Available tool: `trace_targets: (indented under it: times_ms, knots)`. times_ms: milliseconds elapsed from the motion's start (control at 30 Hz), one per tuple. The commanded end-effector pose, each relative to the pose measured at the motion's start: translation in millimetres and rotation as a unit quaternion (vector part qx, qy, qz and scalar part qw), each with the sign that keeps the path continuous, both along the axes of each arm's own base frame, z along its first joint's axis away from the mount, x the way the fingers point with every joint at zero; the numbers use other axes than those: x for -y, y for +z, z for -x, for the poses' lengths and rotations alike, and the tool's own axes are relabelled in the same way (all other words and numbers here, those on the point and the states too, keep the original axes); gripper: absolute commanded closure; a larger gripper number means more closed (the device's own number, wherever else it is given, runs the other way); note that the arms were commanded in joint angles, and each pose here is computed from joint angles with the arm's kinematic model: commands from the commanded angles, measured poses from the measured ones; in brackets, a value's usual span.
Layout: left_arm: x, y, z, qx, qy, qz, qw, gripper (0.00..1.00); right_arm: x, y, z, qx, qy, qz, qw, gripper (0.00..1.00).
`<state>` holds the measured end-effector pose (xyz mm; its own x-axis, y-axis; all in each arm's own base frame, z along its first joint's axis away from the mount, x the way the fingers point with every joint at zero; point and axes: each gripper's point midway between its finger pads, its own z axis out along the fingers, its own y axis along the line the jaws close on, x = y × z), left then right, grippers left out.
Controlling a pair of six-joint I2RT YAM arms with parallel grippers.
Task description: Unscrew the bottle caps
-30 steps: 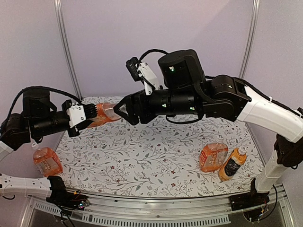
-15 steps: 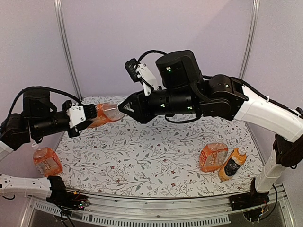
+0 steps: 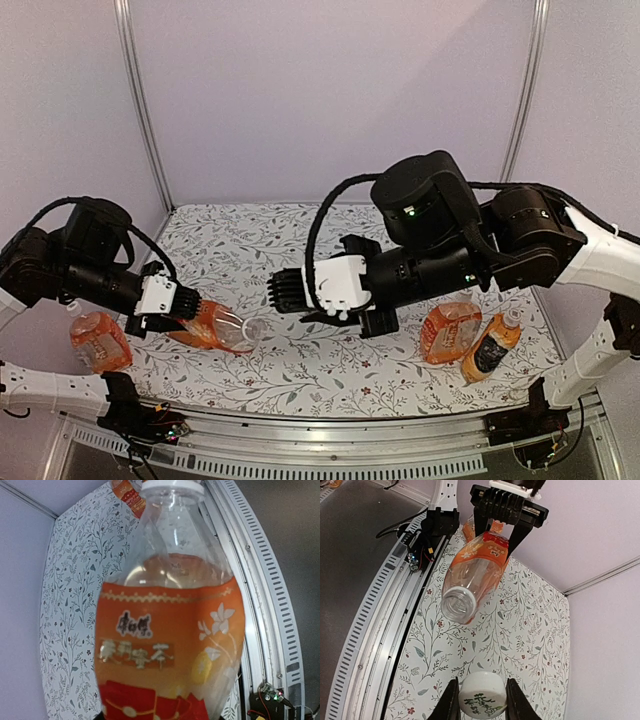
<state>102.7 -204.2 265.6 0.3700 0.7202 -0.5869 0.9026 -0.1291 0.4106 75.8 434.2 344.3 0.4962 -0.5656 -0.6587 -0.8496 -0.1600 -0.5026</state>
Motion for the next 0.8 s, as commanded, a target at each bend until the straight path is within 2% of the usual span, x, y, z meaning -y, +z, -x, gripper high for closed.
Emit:
trace_targets:
  times_ms: [0,67,133,200,300,433,500,567,633,767]
  knots:
    - [-5.6,-3.0,9.7,-0.022,-0.01,-0.015,1.0,0.93,15.0,0.2,-13.8,0.106,0.029,0.055,0.992,1.0]
    - [-2.5,5.6,-9.6,0.008,0.034,0.008,0.999,0.93,10.1,1.5,-26.3,0.111,-0.009,0.04,0.993,1.0]
    - [-3.1,17.3,-42.1,0.052,0.11,0.044,0.992,0.92,3.4,0.8,-47.3,0.097,-0.059,0.017,0.993,1.0]
    - [-14.7,38.6,-81.6,0.103,0.214,0.097,0.966,0.92,-6.1,-10.9,-70.1,0.027,-0.119,-0.006,0.992,1.0]
    - [-44.7,68.5,-117.5,0.149,0.338,0.17,0.914,0.9,-18.8,-53.1,-101.3,-0.065,-0.226,0.007,0.972,1.0]
    - [-80.1,94.1,-131.5,0.146,0.437,0.238,0.855,0.89,-33.9,-126.4,-119.2,-0.155,-0.295,0.065,0.941,1.0]
    - [-92.1,102.2,-133.6,0.141,0.466,0.26,0.834,0.88,-34.4,-162.3,-129.0,-0.191,-0.327,0.092,0.921,1.0]
    - [-95.0,107.1,-132.1,0.136,0.47,0.274,0.828,0.88,-28.8,-195.4,-139.3,-0.225,-0.358,0.118,0.898,1.0]
    - [-91.1,108.6,-127.7,0.126,0.458,0.282,0.834,0.88,-18.8,-227.5,-151.0,-0.25,-0.405,0.144,0.868,1.0]
    - [-81.3,105.9,-120.5,0.105,0.431,0.286,0.849,0.87,-10.1,-272.5,-157.5,-0.261,-0.443,0.196,0.835,1.0]
